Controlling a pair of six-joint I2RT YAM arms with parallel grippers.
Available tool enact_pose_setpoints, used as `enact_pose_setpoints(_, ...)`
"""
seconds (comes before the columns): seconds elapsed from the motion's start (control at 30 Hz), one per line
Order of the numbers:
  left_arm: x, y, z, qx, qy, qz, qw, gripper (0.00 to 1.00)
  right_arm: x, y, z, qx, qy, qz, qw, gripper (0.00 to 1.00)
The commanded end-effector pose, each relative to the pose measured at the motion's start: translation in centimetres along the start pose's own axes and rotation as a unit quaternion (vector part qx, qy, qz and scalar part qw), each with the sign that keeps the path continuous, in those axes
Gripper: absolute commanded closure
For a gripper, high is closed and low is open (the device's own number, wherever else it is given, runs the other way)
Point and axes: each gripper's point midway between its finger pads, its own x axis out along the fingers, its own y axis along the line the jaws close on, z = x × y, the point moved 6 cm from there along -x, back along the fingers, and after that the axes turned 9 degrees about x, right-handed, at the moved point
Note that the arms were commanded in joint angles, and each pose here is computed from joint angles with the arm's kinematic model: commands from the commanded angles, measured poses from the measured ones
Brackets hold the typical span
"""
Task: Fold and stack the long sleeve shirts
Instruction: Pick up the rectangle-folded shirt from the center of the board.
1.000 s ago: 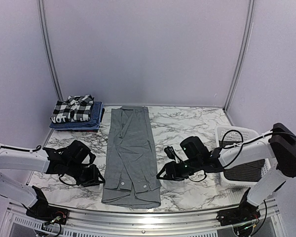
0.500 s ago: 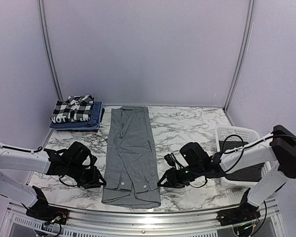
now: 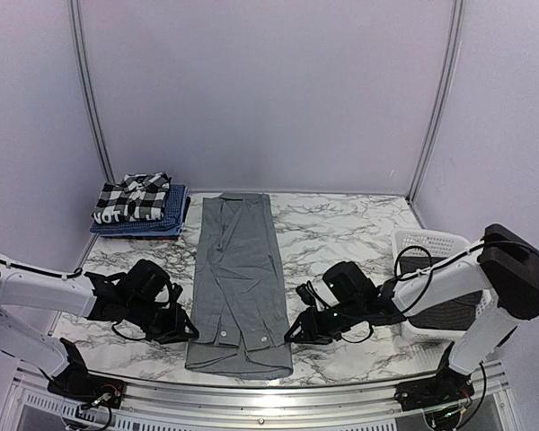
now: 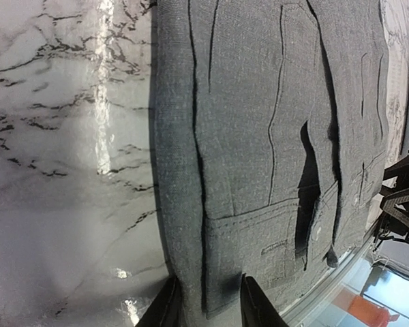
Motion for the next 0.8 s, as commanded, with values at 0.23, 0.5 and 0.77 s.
enact_pose_setpoints(0.23, 1.0, 0.6, -1.2, -0.017, 0.03, 0.016, 0.999, 0.74, 1.2, 0.8, 0.3, -0.007, 0.016, 0.018, 1.0, 0.65)
enact_pose_setpoints(0.5, 0.9, 0.3, -1.6, -0.035, 0.035, -0.006, 0.999, 0.77, 1.5, 1.0, -0.1, -0.007, 0.022, 0.025, 0.999, 0.72)
enact_pose_setpoints(0.77, 0.7, -0.5, -1.3, -0.047, 0.026, -0.031, 0.998, 0.93, 1.4, 1.9, 0.4, -0.015, 0.015, 0.031, 0.999, 0.88)
